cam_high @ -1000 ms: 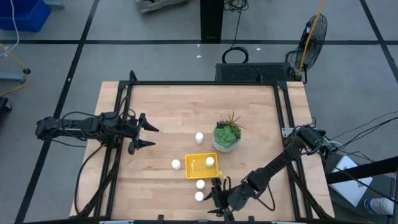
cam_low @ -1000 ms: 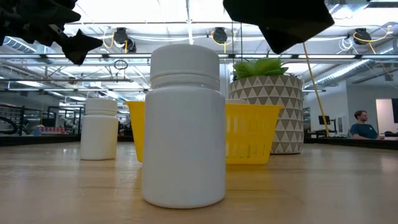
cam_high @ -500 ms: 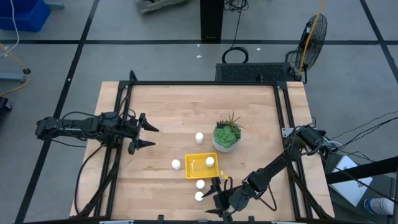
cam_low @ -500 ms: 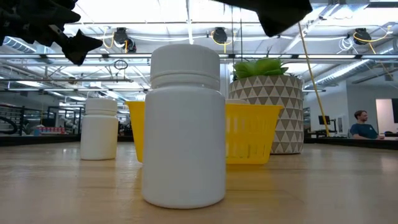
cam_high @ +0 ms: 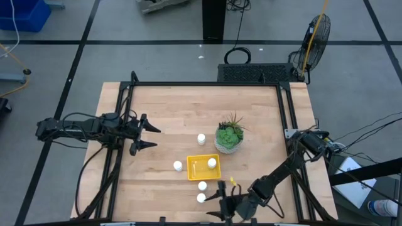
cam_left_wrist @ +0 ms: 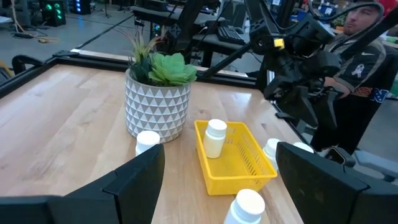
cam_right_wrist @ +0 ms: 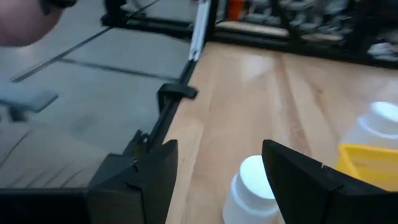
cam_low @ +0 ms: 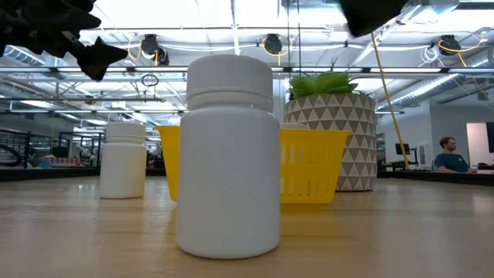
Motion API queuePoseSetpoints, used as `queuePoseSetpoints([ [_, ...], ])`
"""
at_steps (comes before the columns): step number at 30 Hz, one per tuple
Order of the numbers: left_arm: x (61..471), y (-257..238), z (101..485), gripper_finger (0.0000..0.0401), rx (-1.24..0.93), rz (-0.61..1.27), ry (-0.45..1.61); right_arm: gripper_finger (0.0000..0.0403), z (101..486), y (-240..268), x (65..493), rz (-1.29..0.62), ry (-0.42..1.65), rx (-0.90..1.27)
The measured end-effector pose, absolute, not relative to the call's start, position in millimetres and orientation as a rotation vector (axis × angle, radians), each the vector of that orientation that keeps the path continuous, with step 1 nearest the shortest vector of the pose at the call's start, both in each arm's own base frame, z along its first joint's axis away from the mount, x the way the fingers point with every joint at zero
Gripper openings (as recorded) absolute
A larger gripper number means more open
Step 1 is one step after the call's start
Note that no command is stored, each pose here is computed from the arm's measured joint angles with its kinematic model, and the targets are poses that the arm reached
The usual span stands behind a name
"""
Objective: Pick and place pill bottles into a basket
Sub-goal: Put the white pill bottle into the yellow bin
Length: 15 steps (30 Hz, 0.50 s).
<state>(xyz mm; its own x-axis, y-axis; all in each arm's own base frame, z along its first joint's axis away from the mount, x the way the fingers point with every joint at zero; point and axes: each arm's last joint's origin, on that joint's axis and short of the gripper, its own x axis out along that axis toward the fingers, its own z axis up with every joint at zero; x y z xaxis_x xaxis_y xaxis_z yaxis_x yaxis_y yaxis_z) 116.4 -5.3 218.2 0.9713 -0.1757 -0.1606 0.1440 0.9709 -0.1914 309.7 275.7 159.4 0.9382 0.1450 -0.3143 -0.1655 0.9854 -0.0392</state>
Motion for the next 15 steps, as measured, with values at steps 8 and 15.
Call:
queuePoseSetpoints([
  [8,116.7,-4.3,218.9,0.0310,-0.177,-0.127,0.167,0.0202,148.5,286.5,300.8,0.056,0.292,-0.050],
  [15,116.8,-4.3,219.1,0.0310,-0.176,-0.127,0.165,0.0195,119.5,285.2,309.1,0.025,0.296,-0.062],
])
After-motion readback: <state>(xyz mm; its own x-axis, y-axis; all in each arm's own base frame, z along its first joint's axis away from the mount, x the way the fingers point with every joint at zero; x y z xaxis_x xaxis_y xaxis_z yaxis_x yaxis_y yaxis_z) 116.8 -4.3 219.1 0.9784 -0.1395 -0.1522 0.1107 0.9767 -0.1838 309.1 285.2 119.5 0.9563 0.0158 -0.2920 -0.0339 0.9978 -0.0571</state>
